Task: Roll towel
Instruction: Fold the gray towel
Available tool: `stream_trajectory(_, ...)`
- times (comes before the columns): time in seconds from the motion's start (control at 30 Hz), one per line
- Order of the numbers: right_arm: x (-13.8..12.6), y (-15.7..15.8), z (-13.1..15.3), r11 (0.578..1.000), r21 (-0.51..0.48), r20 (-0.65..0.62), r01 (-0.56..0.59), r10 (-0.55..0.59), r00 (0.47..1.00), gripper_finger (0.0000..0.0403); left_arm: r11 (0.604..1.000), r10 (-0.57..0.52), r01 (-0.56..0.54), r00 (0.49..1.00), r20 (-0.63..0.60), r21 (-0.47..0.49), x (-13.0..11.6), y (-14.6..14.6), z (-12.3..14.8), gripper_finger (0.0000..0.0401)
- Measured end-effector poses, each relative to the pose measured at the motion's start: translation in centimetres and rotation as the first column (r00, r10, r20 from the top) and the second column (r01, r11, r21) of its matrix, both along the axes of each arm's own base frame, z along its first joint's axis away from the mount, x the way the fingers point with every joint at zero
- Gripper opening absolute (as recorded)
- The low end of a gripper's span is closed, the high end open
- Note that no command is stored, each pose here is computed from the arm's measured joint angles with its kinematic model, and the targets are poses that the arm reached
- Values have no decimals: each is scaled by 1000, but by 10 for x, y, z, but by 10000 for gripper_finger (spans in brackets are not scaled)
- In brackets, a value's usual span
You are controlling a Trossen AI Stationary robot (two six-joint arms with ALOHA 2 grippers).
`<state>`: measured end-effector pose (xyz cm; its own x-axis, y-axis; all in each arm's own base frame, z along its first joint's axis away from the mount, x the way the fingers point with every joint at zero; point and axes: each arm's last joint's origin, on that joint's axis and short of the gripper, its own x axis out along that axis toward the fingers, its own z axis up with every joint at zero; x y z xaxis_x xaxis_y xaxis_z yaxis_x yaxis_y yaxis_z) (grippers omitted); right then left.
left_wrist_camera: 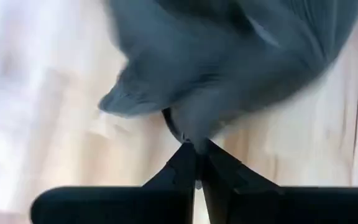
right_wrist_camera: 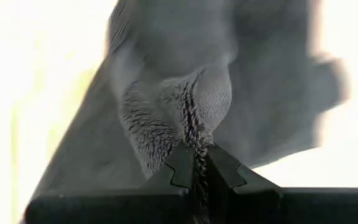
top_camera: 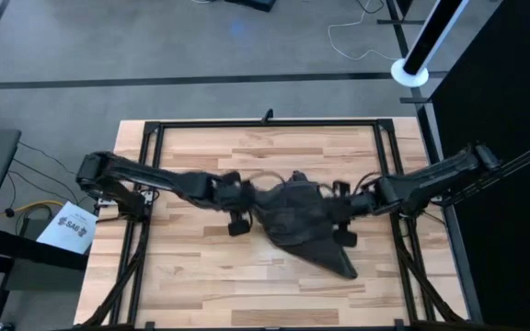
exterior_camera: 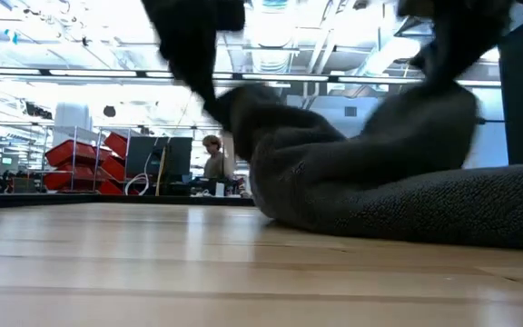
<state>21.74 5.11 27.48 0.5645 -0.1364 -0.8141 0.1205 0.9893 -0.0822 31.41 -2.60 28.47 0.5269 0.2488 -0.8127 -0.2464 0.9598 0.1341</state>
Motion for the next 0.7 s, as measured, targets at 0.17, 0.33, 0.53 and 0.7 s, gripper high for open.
stream_trajectory(0.17, -16, -27, 80, 957, -227, 301, 183, -110, 947, 7, 983, 87, -129, 953, 290, 132, -33, 26, 102, 0)
stream_trajectory(0.33, -33, -41, 155, 914, -332, 534, 233, -21, 845, 7, 961, 82, -205, 852, 517, 185, -74, 44, 179, 0)
stream_trajectory(0.53, -47, -41, 196, 896, -360, 628, 261, 26, 778, 7, 929, 89, -287, 786, 612, 234, -110, 46, 222, 0)
stream_trajectory(0.7, -57, -29, 171, 984, -157, 471, 78, 5, 882, 7, 972, 144, -213, 874, 463, 101, -121, 38, 201, 0)
